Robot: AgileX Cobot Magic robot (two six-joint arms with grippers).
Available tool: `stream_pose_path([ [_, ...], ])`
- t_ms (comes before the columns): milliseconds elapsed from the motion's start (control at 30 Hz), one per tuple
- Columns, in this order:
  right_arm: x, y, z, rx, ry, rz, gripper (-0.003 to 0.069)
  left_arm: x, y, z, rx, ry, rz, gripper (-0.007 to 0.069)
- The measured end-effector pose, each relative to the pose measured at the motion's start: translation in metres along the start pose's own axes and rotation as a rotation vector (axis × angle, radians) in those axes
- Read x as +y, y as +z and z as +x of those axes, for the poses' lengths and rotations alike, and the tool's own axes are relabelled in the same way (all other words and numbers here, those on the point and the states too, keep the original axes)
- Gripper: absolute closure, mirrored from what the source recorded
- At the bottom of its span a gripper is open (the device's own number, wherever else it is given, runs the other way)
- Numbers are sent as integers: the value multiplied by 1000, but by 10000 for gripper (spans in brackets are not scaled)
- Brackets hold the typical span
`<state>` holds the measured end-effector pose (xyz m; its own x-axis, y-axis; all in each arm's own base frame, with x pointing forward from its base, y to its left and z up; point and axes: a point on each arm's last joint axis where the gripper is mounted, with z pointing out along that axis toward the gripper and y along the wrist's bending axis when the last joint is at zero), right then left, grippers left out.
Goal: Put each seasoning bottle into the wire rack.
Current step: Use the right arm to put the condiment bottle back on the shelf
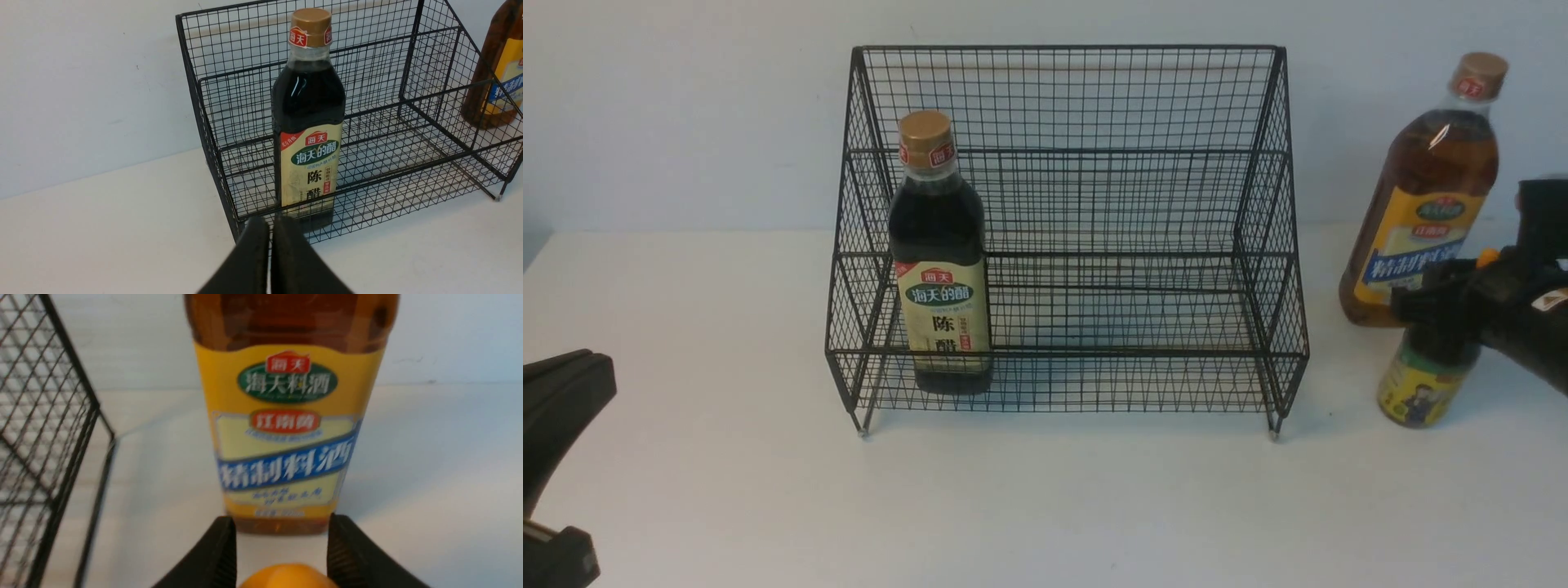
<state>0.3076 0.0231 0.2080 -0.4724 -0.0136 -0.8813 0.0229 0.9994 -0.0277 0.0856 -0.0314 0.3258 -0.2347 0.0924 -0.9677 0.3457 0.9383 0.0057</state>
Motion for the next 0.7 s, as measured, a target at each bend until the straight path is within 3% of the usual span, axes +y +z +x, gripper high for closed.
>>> stream_pose_path([
  [133, 2, -37, -23, -41, -31, -67, 387, 0, 0, 0, 0, -6, 0, 630],
  [367, 5, -124, -73, -227, 63, -186, 387, 0, 0, 0, -1, -6, 0, 630],
  [567, 49, -150, -100, -267, 3, -394, 387, 0, 0, -2, -21, -6, 0, 630],
  [700, 75, -144, -104, -282, -27, -464, 387, 0, 0, -3, -30, -20, 0, 630],
])
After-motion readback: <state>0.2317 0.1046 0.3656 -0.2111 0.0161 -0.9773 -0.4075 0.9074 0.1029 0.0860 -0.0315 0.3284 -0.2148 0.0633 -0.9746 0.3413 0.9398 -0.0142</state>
